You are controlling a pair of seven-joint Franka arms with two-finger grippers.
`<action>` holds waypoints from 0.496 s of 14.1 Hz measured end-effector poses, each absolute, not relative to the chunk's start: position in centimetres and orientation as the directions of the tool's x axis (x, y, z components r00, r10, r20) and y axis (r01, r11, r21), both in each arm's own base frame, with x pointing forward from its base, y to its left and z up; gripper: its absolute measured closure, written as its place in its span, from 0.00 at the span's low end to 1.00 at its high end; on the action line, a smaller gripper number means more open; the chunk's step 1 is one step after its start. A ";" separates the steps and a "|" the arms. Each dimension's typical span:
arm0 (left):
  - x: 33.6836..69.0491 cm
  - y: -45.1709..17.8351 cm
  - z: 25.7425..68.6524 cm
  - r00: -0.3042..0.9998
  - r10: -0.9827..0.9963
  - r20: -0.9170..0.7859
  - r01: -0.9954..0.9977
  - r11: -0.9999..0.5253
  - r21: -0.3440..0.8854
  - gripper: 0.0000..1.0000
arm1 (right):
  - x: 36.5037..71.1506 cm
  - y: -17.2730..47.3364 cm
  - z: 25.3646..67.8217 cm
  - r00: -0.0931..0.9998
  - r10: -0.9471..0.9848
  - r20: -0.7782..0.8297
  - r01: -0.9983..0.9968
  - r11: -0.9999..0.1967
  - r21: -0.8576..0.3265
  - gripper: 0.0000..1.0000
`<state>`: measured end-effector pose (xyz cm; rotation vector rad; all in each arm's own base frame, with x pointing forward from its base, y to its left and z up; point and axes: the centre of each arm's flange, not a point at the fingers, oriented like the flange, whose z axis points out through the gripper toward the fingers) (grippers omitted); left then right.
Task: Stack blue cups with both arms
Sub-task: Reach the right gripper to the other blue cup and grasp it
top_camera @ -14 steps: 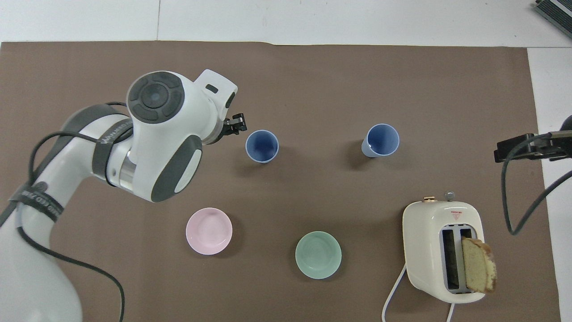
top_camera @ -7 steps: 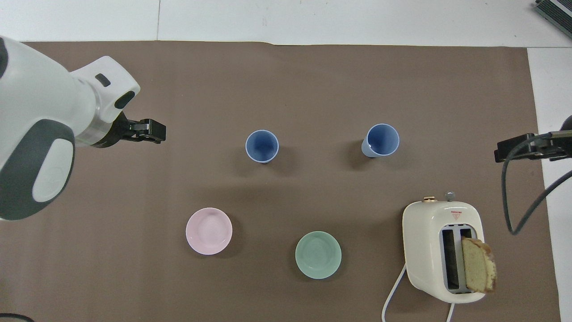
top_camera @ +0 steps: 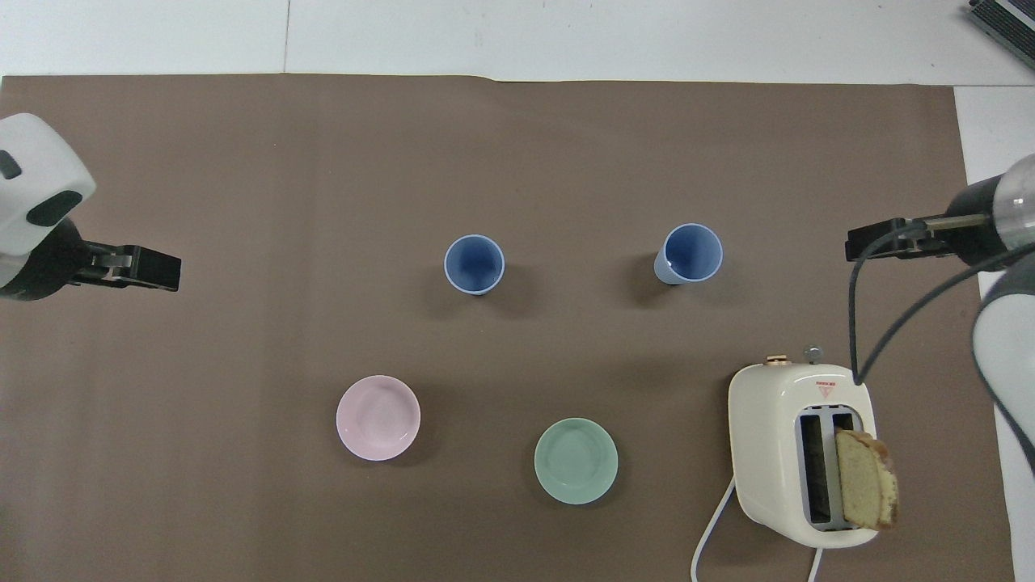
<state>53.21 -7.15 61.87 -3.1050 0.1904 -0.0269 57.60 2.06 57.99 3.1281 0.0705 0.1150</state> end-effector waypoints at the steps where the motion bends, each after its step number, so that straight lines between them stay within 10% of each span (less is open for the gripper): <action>1: 52.9 -6.7 62.2 0.992 -0.124 0.011 -0.124 -0.992 -0.032 0.00 | 58.6 2.9 55.9 0.995 0.059 0.079 0.058 -0.998 0.007 0.00; 7: 52.1 -6.4 63.5 0.992 -0.123 0.026 -0.122 -0.992 -0.029 0.00 | 63.7 6.1 44.6 0.995 0.063 0.076 0.067 -0.996 -0.056 0.00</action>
